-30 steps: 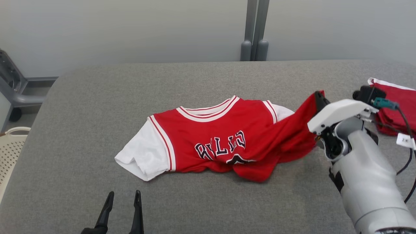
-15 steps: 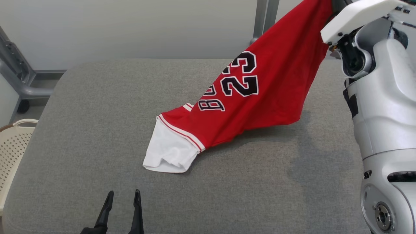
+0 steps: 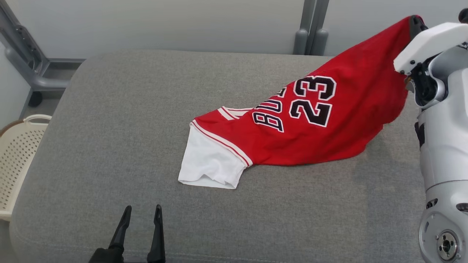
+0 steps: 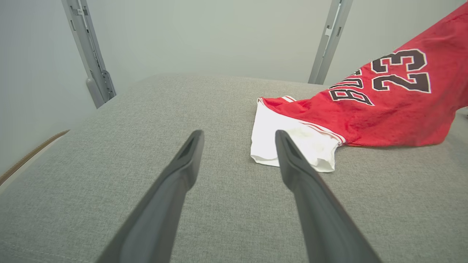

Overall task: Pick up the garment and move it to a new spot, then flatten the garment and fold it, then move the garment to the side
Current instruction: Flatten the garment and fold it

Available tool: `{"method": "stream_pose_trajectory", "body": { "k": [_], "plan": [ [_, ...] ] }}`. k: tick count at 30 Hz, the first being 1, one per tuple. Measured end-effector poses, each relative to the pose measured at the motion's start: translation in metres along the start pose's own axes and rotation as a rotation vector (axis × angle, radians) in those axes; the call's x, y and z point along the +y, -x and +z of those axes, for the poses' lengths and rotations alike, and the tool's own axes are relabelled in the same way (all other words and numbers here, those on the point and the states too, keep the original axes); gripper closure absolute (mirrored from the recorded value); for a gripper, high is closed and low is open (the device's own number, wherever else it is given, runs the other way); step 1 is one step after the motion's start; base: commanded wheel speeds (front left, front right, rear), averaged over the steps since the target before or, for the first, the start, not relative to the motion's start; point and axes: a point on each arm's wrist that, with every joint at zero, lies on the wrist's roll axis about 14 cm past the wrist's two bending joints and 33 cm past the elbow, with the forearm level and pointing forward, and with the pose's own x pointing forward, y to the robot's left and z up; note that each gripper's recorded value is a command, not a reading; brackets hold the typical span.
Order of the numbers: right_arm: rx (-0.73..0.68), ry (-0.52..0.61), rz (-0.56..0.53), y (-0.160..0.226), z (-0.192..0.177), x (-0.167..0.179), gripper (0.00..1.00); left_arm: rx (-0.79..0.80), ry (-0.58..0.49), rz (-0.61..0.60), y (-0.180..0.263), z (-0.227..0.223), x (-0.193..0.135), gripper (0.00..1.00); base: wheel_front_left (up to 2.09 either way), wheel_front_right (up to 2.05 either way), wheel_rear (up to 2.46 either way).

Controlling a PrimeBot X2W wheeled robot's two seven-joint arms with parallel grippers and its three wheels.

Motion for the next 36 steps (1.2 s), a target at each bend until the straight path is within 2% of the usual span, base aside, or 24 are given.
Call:
{"method": "stream_pose_trajectory", "body": {
  "k": [4, 7, 12, 16, 18, 28, 36],
  "plan": [
    [0.054, -0.002, -0.059, -0.007, -0.030, -0.022, 1.00, 0.007, -0.009, -0.001, -0.004, -0.001, 0.001, 0.00, 0.00, 0.00, 0.00],
    [0.036, 0.010, -0.075, -0.018, -0.030, -0.027, 1.00, 0.007, -0.011, 0.003, -0.006, -0.001, 0.003, 0.00, 0.00, 0.00, 0.00],
    [0.005, 0.047, -0.021, -0.048, -0.026, 0.002, 1.00, 0.012, -0.014, 0.033, -0.002, -0.002, 0.010, 0.00, 0.00, 0.00, 0.00],
    [-0.008, 0.059, -0.022, -0.065, -0.024, 0.006, 1.00, 0.016, -0.014, 0.059, 0.004, -0.002, 0.015, 0.00, 0.00, 0.00, 0.00],
    [0.019, 0.055, -0.016, -0.071, -0.035, 0.012, 0.00, 0.018, -0.012, 0.075, 0.007, -0.002, 0.018, 0.00, 0.00, 0.00, 0.00],
    [0.178, 0.149, 0.089, -0.082, -0.109, 0.055, 0.00, 0.039, -0.006, 0.152, 0.016, -0.006, 0.033, 0.00, 0.00, 0.00, 0.00],
    [0.087, 0.206, 0.119, -0.062, -0.106, 0.050, 0.00, 0.025, -0.001, 0.120, 0.007, -0.004, 0.026, 0.00, 0.00, 0.00, 0.00]
  ]
}}
